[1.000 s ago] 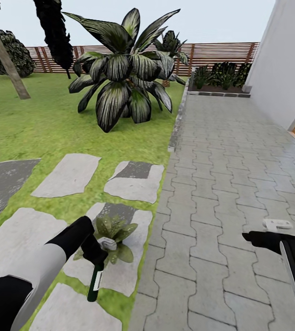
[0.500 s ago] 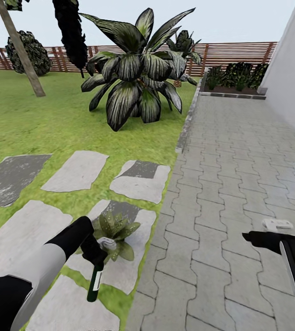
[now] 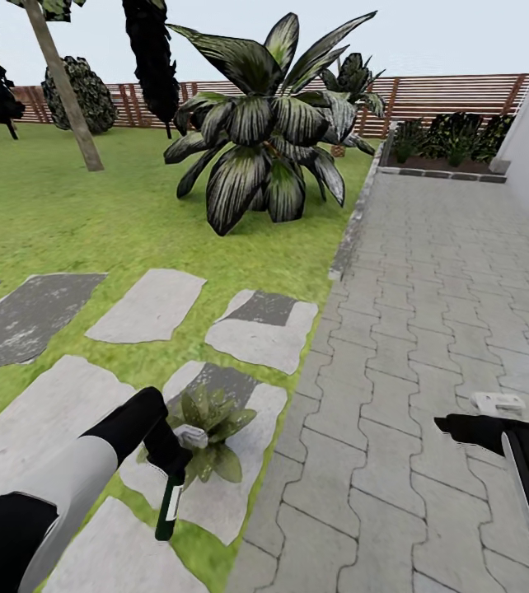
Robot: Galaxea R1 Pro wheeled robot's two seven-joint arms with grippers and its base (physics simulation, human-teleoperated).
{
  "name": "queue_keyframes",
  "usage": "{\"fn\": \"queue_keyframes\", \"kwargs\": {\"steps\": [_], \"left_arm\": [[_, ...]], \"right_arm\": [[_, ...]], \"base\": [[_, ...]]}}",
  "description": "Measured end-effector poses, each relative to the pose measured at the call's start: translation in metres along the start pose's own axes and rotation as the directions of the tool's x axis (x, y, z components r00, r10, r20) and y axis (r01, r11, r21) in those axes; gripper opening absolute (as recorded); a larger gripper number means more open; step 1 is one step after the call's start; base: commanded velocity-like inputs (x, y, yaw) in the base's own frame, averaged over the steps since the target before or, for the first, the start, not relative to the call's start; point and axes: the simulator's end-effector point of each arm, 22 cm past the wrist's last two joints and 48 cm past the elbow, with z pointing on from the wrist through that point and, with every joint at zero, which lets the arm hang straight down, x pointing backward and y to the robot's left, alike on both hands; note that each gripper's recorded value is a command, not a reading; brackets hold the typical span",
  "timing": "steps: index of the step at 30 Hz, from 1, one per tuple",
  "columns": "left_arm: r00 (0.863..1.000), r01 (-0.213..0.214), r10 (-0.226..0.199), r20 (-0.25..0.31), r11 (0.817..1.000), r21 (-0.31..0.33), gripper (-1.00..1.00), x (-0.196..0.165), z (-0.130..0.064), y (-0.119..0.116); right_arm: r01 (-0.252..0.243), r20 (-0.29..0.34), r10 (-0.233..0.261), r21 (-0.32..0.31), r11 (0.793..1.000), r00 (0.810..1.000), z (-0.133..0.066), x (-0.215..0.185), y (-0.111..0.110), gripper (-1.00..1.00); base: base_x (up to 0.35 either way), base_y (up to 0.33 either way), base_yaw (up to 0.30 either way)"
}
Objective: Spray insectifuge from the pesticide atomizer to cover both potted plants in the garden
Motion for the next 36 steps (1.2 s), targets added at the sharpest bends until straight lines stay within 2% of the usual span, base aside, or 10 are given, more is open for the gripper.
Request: {"fn": "queue_keyframes", "kwargs": {"steps": [9,22,27,36], "left_arm": [[1.000,-0.004,0.004,-0.005,1.000,0.000,-1.00,0.0004,0.0019,-0.0012],[1.000,-0.003,0.003,-0.005,1.000,0.001,-1.00,0.0010,0.0022,-0.0013],[1.000,-0.003,0.003,-0.002,1.000,0.002,-1.00,0.0006,0.0020,-0.0014],[1.000,-0.005,0.005,-0.003,1.000,-0.014,-1.00,0.0008,0.0021,0.0022]], "right_arm": [[0.000,-0.001,0.000,0.000,1.000,1.000,0.0005,0.0001,0.0003,1.00],[0.000,0.000,0.000,-0.001,1.000,1.000,0.0005,0.0001,0.0004,1.00],[0.000,0.000,0.000,0.000,1.000,1.000,0.0004,0.0001,0.0003,1.00],[-0.002,0.000,0.002,-0.001,1.000,1.000,0.0002,0.0000,0.0000,1.00]], "base": [[0.031,-0.295,0.036],[-0.019,-0.037,0.229],[0.024,-0.026,0.103],[0.110,-0.269,0.019]]}}
